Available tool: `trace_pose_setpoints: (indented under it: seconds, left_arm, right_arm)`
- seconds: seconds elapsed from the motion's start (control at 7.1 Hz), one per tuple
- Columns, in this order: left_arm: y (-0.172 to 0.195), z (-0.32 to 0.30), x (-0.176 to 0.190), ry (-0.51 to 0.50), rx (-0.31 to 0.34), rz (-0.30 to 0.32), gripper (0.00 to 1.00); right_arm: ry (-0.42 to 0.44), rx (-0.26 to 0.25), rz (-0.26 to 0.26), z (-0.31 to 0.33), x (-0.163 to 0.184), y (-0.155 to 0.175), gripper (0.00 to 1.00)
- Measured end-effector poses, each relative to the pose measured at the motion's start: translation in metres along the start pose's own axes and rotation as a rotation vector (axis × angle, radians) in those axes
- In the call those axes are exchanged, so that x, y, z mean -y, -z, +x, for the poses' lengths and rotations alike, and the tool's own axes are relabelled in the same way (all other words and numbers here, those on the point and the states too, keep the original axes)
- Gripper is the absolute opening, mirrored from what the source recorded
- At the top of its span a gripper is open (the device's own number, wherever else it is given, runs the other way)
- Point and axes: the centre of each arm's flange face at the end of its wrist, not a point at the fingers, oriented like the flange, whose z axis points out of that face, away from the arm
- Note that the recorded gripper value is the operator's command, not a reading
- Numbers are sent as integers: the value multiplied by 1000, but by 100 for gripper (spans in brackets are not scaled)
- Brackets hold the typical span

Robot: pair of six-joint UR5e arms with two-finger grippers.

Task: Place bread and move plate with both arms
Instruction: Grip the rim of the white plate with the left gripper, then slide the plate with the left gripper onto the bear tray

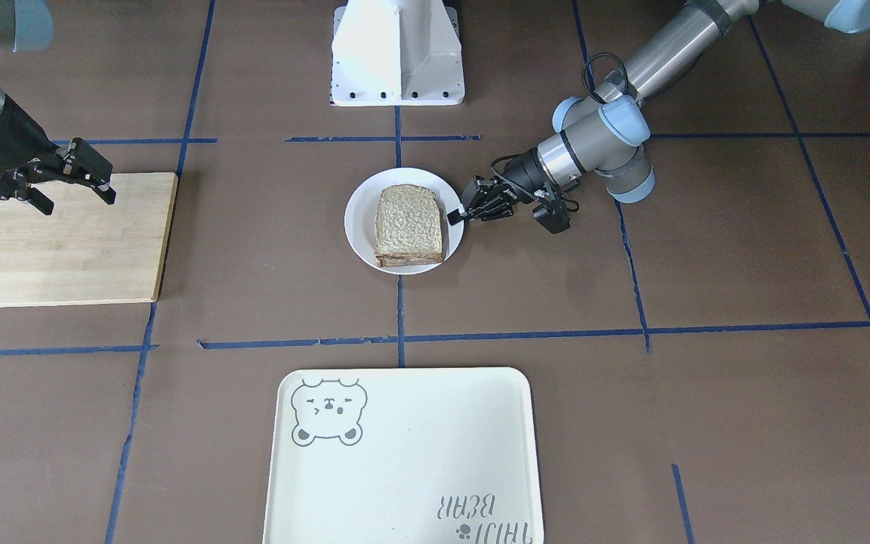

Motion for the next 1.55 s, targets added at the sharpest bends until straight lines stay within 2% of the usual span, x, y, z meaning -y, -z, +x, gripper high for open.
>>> trace_pose_setpoints:
  seconds: [0.42, 0.84, 1.27, 1.55]
  left_arm:
    - [5, 6, -1, -11, -49, 1, 0]
    - [12, 15, 5, 5, -105, 40, 0]
    - [23, 47, 64, 76, -149, 138, 0]
    - [5, 71, 133, 99, -138, 225, 0]
  right_arm:
    - [-1, 4, 4, 0, 0, 4, 100]
    - [-17, 22, -1, 6, 2, 13, 100]
    - [-21, 24, -2, 8, 2, 14, 100]
    - [-25, 23, 1, 11, 1, 17, 100]
